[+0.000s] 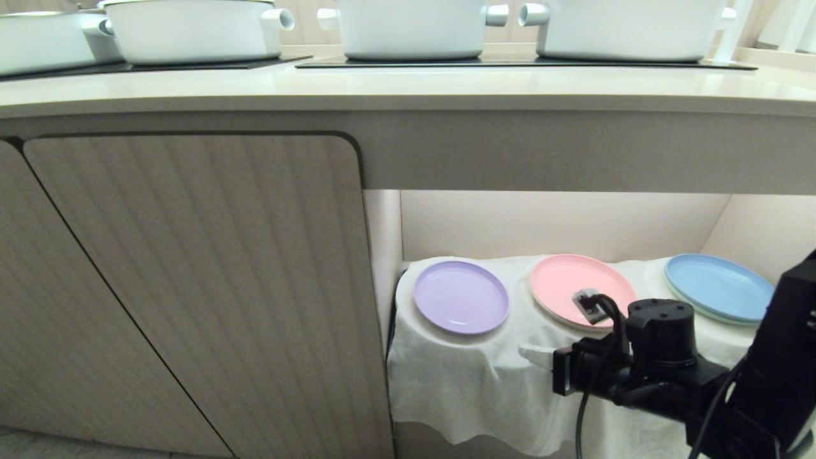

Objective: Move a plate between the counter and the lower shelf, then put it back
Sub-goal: Pick up the plate in the cupboard

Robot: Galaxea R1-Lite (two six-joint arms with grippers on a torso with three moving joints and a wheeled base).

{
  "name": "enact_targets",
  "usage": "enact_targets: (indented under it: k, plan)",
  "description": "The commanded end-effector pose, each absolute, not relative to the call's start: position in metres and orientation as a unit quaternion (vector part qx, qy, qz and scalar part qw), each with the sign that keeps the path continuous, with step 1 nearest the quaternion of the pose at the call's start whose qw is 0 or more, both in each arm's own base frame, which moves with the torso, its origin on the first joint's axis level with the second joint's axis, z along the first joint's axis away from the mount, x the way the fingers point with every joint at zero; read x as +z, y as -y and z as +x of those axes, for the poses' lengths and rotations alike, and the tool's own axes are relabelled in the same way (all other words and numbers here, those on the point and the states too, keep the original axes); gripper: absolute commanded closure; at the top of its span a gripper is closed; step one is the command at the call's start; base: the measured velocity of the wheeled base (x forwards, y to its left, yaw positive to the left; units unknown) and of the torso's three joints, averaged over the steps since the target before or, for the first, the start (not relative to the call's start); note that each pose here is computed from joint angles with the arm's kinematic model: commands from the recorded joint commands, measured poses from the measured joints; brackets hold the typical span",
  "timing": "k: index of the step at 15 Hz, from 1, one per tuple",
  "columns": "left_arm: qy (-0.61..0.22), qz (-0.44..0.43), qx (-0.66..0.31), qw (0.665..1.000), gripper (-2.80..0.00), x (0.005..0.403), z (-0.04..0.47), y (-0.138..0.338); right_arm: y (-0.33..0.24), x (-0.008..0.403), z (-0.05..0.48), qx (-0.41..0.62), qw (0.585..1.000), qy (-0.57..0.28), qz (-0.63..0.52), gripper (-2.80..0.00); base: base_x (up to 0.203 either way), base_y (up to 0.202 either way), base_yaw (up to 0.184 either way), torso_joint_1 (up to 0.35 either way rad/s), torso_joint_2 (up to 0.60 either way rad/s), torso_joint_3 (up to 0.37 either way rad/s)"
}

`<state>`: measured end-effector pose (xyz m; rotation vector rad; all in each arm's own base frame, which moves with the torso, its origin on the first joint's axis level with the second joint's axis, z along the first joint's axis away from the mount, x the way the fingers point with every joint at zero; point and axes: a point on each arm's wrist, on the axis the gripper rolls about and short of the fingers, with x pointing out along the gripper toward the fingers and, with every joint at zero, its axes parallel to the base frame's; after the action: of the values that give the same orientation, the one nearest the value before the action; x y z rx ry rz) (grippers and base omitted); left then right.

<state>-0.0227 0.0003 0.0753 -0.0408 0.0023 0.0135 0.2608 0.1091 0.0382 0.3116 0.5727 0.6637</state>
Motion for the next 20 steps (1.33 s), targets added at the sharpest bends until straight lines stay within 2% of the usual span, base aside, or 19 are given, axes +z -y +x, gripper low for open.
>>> enact_targets:
  k: [1,9,16,20]
  plan:
    - [-0.001,-0.021,0.008,1.0,0.0,0.075,-0.023,0.0,-0.111,0.037,0.266,0.311,0.89,-0.282,0.179,0.0,0.0,0.0,0.0,0.0,0.0,0.0]
    - [-0.001,-0.021,0.008,1.0,0.0,0.075,-0.023,0.0,-0.116,0.036,0.282,0.286,0.879,-0.323,0.202,0.0,0.0,0.0,0.0,0.0,0.0,0.0]
    - [-0.001,-0.021,0.008,1.0,0.0,0.075,-0.023,0.0,-0.128,0.051,0.32,0.249,0.875,-0.342,0.236,0.0,0.0,0.0,0.0,0.0,0.0,0.0]
    - [-0.001,-0.021,0.007,1.0,0.0,0.075,-0.023,0.0,-0.133,0.052,0.335,0.23,0.86,-0.384,0.246,0.0,0.0,0.0,0.0,0.0,0.0,0.0]
